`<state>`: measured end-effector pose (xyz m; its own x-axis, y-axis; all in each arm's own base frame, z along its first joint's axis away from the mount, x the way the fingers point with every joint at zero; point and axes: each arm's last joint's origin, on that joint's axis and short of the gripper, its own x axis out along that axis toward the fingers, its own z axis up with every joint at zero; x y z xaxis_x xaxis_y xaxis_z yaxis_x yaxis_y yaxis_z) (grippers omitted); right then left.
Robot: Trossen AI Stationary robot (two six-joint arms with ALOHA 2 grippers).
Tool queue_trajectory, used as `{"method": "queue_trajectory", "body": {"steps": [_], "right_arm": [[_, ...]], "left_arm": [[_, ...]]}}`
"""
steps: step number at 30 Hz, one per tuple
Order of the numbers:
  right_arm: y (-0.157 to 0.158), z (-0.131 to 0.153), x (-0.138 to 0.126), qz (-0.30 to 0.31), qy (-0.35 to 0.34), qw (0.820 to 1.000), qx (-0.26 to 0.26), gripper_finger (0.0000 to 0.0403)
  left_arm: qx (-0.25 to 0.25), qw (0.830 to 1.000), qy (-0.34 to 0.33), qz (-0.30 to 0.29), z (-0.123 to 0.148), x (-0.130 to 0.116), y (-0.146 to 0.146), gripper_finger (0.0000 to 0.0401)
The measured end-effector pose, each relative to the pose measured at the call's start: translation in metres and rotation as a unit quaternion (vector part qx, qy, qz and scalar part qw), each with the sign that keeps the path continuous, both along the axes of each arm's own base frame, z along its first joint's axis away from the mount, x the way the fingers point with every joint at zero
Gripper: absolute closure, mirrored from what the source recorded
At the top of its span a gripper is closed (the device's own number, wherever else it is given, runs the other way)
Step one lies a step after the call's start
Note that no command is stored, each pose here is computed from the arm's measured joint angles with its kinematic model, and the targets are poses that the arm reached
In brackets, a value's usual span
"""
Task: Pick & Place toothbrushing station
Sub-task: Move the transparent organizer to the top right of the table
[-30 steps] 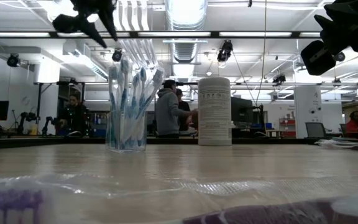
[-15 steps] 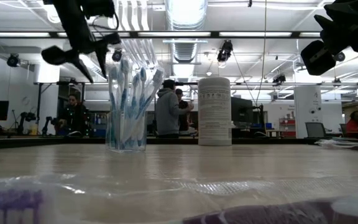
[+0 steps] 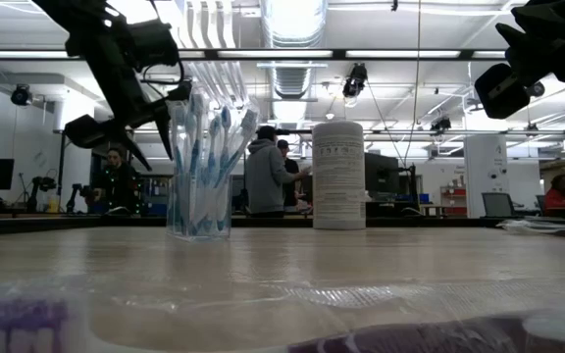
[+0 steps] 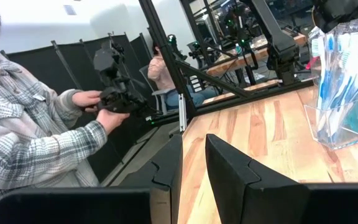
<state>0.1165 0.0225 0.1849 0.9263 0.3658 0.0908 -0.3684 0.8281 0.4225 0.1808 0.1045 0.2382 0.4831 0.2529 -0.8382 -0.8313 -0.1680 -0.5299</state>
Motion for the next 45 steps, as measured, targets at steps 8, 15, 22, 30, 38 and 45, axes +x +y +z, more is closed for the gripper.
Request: {"method": "queue_trajectory", "body": {"steps": [8, 15, 22, 30, 38, 45], "right_arm": [[0.000, 0.000, 0.000, 0.000, 0.000, 1.000, 0.000, 0.0335], [0.000, 0.000, 0.000, 0.000, 0.000, 1.000, 0.000, 0.0335], [0.000, 0.000, 0.000, 0.000, 0.000, 1.000, 0.000, 0.0335], [0.000, 0.000, 0.000, 0.000, 0.000, 1.000, 0.000, 0.0335], [0.000, 0.000, 0.000, 0.000, 0.000, 1.000, 0.000, 0.0335], [0.000, 0.000, 0.000, 0.000, 0.000, 1.000, 0.000, 0.0335]], "left_arm": [[-0.005, 1.000, -0.013, 0.008, -0.001, 0.001, 0.001, 0.0231], [-0.026, 0.999, -0.008, 0.044, -0.012, -0.002, 0.000, 0.0233], [-0.128, 0.985, -0.031, 0.110, -0.033, -0.007, -0.006, 0.0247], [-0.202, 0.963, -0.083, 0.155, -0.059, -0.008, -0.010, 0.0246], [-0.300, 0.893, -0.177, 0.286, -0.080, -0.009, -0.012, 0.0245], [-0.307, 0.870, -0.191, 0.334, -0.096, -0.016, -0.015, 0.0245]]}}
